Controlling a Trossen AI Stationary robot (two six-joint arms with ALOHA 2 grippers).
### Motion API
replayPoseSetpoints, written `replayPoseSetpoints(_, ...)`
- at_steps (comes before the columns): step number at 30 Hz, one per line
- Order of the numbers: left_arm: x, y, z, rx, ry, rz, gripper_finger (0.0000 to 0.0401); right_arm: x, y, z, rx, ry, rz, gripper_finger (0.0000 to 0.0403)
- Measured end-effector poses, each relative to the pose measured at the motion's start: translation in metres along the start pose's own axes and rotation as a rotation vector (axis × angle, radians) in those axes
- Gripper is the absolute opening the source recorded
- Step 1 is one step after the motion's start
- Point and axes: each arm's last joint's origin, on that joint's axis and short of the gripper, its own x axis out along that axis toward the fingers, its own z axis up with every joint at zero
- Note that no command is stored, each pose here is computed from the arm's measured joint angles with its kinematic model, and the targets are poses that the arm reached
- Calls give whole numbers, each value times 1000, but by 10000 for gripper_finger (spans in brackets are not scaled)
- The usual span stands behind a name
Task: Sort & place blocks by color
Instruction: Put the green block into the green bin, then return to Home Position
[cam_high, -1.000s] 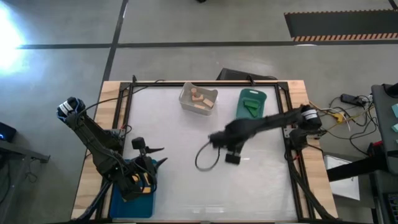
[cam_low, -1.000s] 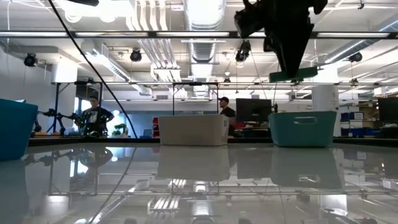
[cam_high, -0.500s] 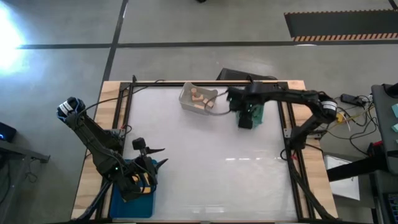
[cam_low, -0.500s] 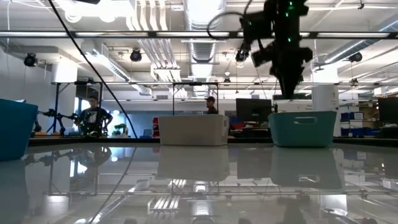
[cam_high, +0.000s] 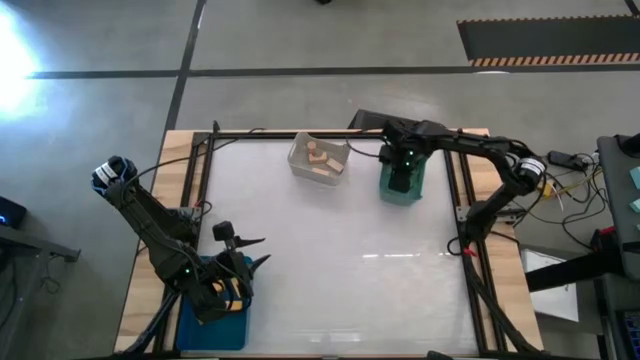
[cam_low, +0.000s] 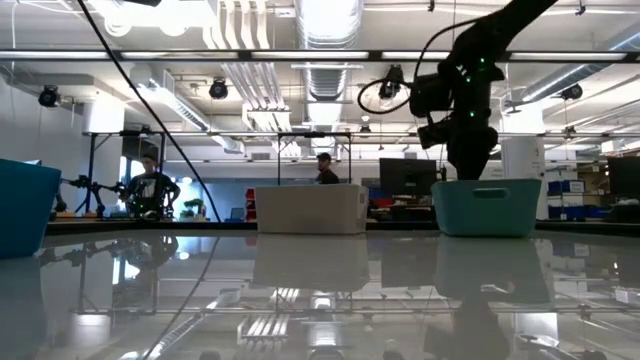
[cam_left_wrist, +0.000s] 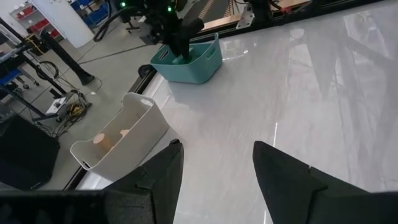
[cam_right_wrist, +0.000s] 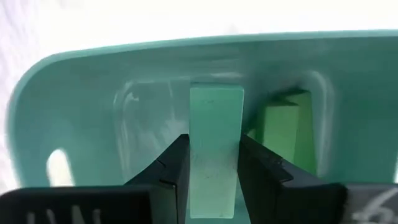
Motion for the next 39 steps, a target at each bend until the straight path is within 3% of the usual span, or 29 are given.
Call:
replayPoseSetpoints(8,0,0,0,0,0,2,178,15,-1,-8,31,-19,35,97)
replayPoseSetpoints(15,4,2,1,-6,-4,30,178,15,-2,-5,50,-43,25,143)
replayPoseSetpoints(20,7,4,2,-10,0,41,178,7,-4,2,69,-73,14,171)
replayPoseSetpoints(26,8,4,2,-13,2,47,178,-18,-3,12,180,-122,15,181)
replayPoseSetpoints(30,11,6,3,-9,8,59,178,-40,19,16,142,-231,55,173)
replayPoseSetpoints(33,15,7,3,-23,32,47,175,-54,45,18,56,-392,54,165)
replayPoseSetpoints(39,23,0,6,-26,107,-128,140,-76,104,11,-207,-811,86,147)
